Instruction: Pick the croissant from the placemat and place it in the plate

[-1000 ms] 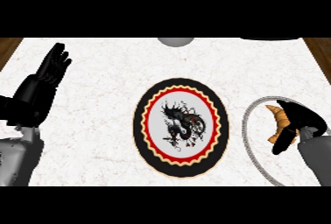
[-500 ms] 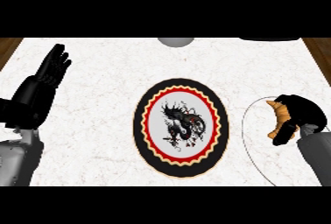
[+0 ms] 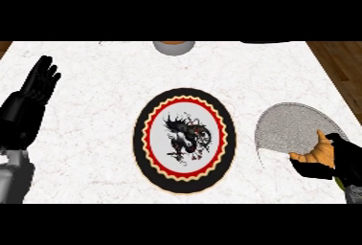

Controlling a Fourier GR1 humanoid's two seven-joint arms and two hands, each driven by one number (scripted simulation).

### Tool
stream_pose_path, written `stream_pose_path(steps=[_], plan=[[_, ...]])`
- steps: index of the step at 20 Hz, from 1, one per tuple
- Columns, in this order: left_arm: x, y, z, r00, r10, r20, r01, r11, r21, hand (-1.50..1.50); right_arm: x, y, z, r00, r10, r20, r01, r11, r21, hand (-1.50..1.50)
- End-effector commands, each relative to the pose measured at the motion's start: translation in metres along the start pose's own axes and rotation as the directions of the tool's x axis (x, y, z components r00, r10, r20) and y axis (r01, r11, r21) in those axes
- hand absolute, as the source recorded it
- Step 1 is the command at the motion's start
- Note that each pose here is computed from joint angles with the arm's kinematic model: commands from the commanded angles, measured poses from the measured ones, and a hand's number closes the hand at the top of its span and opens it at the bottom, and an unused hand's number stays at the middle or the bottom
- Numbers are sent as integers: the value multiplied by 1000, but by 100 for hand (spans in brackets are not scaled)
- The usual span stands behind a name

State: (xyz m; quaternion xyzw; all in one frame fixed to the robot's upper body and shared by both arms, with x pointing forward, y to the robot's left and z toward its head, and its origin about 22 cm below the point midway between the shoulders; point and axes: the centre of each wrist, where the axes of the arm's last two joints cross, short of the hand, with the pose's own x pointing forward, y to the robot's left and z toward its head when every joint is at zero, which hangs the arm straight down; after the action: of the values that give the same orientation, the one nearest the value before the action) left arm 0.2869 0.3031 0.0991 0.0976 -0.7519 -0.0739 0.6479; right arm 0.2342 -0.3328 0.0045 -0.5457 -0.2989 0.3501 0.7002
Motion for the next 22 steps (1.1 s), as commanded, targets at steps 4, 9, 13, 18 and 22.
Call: stream_pose_path(steps=[4, 9, 13, 18, 22], plan=[[-3, 10, 7, 1000, 2, -8, -2, 1000, 21, 0, -30, -8, 97, 997, -77, 11, 78, 991, -107, 150], [0, 6, 1, 1000, -5, -4, 5, 1000, 7, 0, -11, -61, 158, 950, -226, 214, 274, 934, -230, 150], [5, -1, 0, 1000, -5, 27, 5, 1000, -10, 0, 3, -86, 210, 855, -374, 359, 464, 861, -208, 150], [4, -10, 1, 999, 23, 37, -20, 998, -67, 0, 19, -98, 223, 785, -436, 440, 556, 808, -193, 150], [18, -10, -21, 998, 2, 59, 2, 997, -72, 0, 42, -102, 224, 777, -430, 459, 558, 809, -185, 150]])
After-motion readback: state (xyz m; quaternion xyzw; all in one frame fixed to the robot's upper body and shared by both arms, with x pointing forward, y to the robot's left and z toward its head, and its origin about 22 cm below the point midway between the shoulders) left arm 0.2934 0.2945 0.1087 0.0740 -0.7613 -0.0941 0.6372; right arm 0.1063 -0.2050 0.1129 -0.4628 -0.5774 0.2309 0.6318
